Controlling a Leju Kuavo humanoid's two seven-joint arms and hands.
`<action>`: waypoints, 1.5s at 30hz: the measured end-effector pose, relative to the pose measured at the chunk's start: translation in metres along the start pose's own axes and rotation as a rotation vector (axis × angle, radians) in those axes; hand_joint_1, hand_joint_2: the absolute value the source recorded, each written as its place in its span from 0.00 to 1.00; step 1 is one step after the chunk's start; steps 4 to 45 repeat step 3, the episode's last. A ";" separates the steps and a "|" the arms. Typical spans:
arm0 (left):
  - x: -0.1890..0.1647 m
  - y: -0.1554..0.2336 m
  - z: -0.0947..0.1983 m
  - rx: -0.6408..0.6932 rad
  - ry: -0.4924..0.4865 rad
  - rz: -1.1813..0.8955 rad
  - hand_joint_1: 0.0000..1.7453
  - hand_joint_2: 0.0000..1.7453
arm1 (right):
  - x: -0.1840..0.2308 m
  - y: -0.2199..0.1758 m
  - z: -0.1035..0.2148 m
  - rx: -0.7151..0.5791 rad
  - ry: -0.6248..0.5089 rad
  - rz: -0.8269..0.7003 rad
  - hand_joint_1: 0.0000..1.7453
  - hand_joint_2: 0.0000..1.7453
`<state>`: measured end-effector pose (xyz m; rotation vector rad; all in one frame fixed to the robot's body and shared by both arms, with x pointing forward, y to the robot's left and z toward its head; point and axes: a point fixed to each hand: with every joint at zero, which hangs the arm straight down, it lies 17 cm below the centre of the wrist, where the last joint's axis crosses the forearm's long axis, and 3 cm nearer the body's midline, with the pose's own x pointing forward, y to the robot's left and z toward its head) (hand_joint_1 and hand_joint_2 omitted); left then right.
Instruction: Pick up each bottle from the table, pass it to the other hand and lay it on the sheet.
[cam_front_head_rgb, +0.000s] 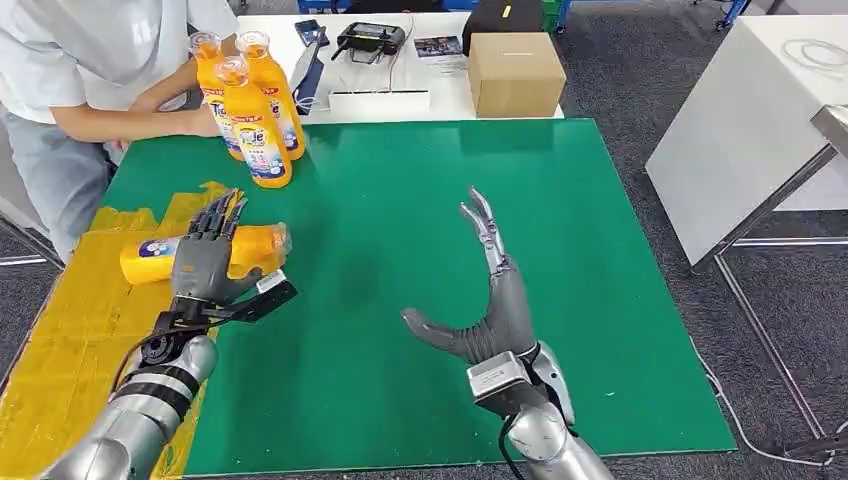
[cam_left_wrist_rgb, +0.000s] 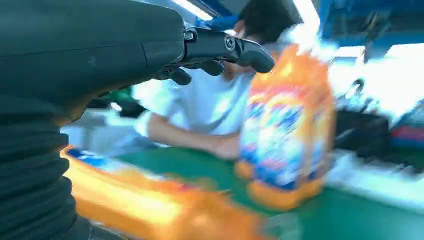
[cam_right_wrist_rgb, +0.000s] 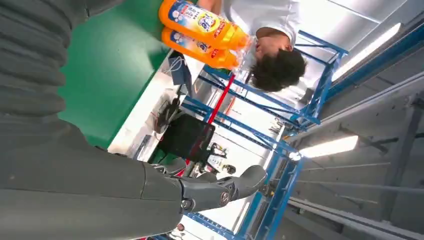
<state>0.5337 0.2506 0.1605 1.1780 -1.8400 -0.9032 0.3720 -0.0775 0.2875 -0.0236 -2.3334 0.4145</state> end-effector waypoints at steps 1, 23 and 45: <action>0.005 0.006 -0.001 0.027 0.015 0.065 0.00 1.00 | 0.000 0.000 0.000 -0.001 0.000 0.001 0.00 1.00; 0.008 0.012 -0.001 0.057 0.069 0.253 0.00 1.00 | 0.000 -0.001 0.001 -0.006 0.001 0.002 0.00 1.00; 0.008 0.012 -0.001 0.057 0.069 0.253 0.00 1.00 | 0.000 -0.001 0.001 -0.006 0.001 0.002 0.00 1.00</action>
